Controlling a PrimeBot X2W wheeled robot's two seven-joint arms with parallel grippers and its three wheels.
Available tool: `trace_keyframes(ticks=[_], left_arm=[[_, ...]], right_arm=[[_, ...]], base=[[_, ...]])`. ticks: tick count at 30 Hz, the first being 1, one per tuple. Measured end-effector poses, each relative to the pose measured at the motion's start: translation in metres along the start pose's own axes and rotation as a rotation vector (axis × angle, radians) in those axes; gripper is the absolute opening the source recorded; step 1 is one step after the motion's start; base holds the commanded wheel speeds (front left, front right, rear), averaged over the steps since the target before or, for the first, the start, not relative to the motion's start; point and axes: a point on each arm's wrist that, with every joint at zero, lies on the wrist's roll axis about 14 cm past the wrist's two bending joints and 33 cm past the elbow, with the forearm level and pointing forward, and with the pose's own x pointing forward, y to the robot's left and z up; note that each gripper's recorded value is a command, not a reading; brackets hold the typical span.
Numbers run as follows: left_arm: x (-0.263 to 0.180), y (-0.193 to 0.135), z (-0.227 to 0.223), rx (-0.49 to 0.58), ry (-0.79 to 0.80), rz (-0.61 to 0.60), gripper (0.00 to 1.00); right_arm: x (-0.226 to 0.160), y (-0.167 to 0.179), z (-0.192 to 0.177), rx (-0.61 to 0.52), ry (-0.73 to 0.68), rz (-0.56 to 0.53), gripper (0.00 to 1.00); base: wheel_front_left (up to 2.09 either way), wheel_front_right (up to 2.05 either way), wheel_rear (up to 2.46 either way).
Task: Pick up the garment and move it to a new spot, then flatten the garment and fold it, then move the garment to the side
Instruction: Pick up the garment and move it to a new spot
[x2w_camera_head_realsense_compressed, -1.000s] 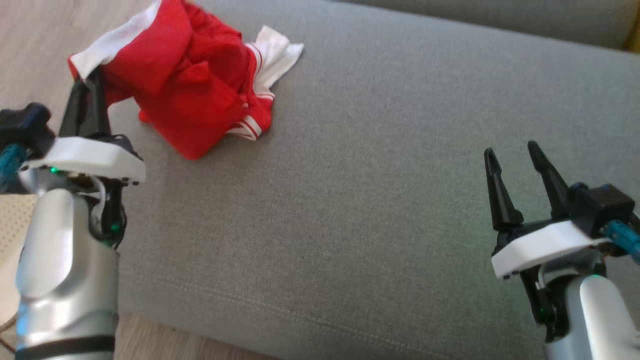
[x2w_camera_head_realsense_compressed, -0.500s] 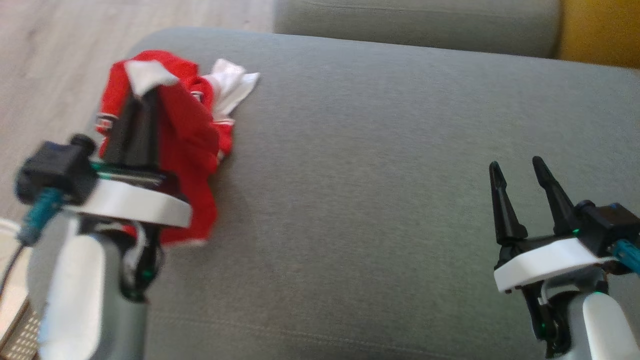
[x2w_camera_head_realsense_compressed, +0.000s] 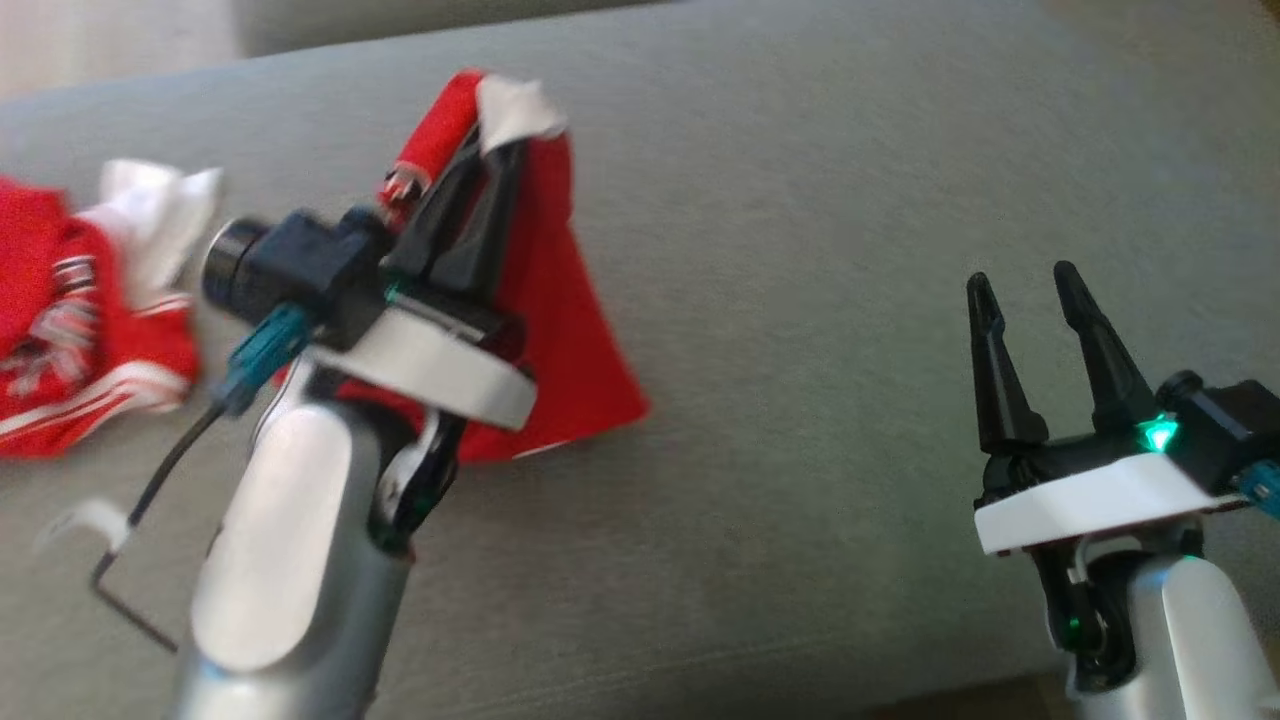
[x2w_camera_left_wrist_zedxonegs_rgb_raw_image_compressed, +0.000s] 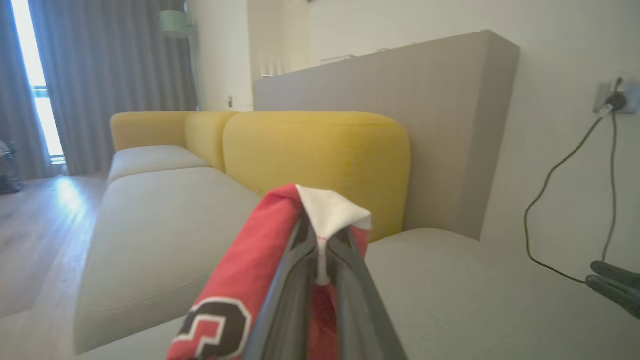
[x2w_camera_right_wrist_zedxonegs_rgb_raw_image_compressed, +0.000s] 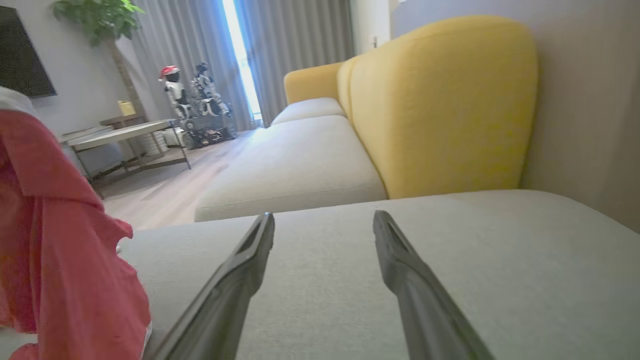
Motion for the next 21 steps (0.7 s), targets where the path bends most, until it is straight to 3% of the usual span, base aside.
trace_keyframes(ticks=[4, 6, 12, 16, 17, 18, 19, 21], left_arm=[[0.03, -0.045, -0.024, -0.051, 0.039, -0.152, 0.0], [0.033, -0.073, -0.067, -0.115, 0.142, -0.229, 0.0], [0.019, -0.122, -0.144, -0.259, 0.353, -0.355, 0.0], [0.006, -0.143, -0.17, -0.321, 0.439, -0.4, 0.0], [0.001, -0.15, -0.176, -0.332, 0.462, -0.417, 0.06], [-0.003, -0.155, -0.181, -0.348, 0.483, -0.429, 0.45], [-0.007, -0.159, -0.183, -0.357, 0.496, -0.436, 1.0], [-0.01, -0.161, -0.183, -0.355, 0.499, -0.439, 1.0]], right_arm=[[-0.012, -0.028, -0.008, 0.012, 0.016, -0.091, 1.0], [-0.017, -0.041, -0.019, 0.018, 0.041, -0.136, 1.0], [-0.013, -0.059, -0.026, 0.013, 0.049, -0.186, 1.0], [-0.016, -0.066, -0.033, 0.012, 0.068, -0.211, 1.0], [-0.018, -0.068, -0.035, 0.011, 0.073, -0.219, 1.0], [-0.019, -0.07, -0.038, 0.012, 0.082, -0.225, 1.0], [-0.019, -0.071, -0.04, 0.013, 0.088, -0.227, 1.0], [-0.019, -0.07, -0.04, 0.016, 0.089, -0.225, 1.0]], base=[[0.0, 0.0, 0.0], [0.0, 0.0, 0.0], [0.0, 0.0, 0.0], [0.0, 0.0, 0.0], [0.0, 0.0, 0.0], [0.0, 0.0, 0.0], [0.0, 0.0, 0.0], [0.0, 0.0, 0.0]])
